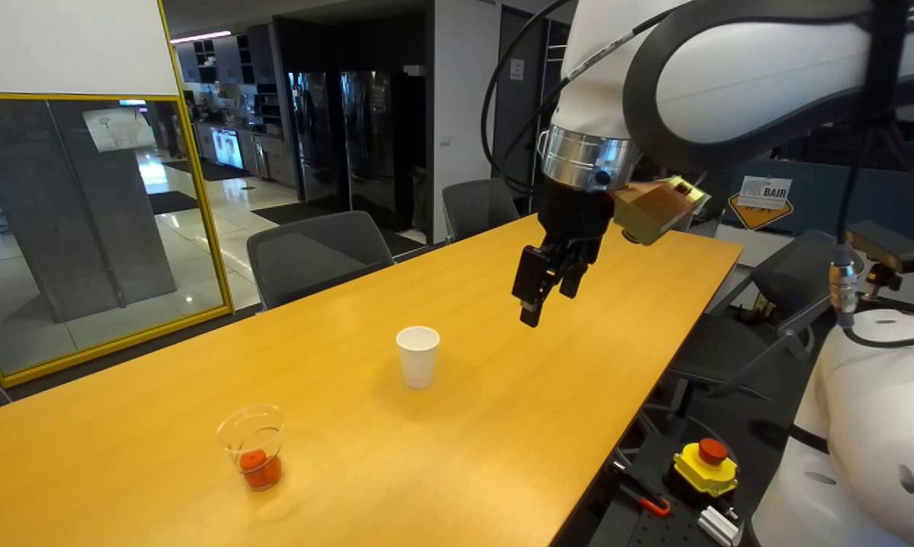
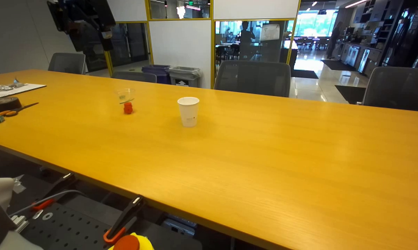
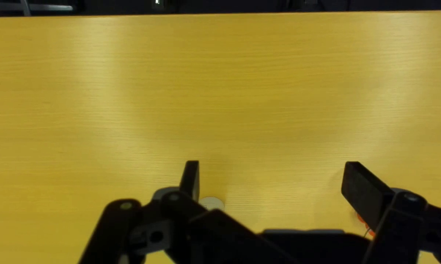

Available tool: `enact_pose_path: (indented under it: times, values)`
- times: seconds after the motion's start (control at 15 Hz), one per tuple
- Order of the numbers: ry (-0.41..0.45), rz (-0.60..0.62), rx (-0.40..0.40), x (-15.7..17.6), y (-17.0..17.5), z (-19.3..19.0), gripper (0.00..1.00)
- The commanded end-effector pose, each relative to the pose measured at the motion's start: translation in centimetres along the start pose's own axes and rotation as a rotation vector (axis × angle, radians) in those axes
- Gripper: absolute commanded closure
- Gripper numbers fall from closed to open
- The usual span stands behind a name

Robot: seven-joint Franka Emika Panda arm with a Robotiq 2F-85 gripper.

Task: Divide the rings and put some in the white cup and some in the clear cup

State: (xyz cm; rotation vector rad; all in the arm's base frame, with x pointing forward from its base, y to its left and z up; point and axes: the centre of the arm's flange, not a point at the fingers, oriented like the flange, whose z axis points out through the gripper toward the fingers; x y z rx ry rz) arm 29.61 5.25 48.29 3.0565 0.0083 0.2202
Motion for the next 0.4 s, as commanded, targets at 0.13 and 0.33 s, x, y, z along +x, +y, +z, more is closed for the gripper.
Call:
enact_pose_path:
  times: [0.13,0.33]
  values:
    - [0.003,0.011,-0.003,-0.99,0.45,-0.22,0.00]
    - [0.005,0.012,-0.003,-1.17,0.50,-0.22,0.00]
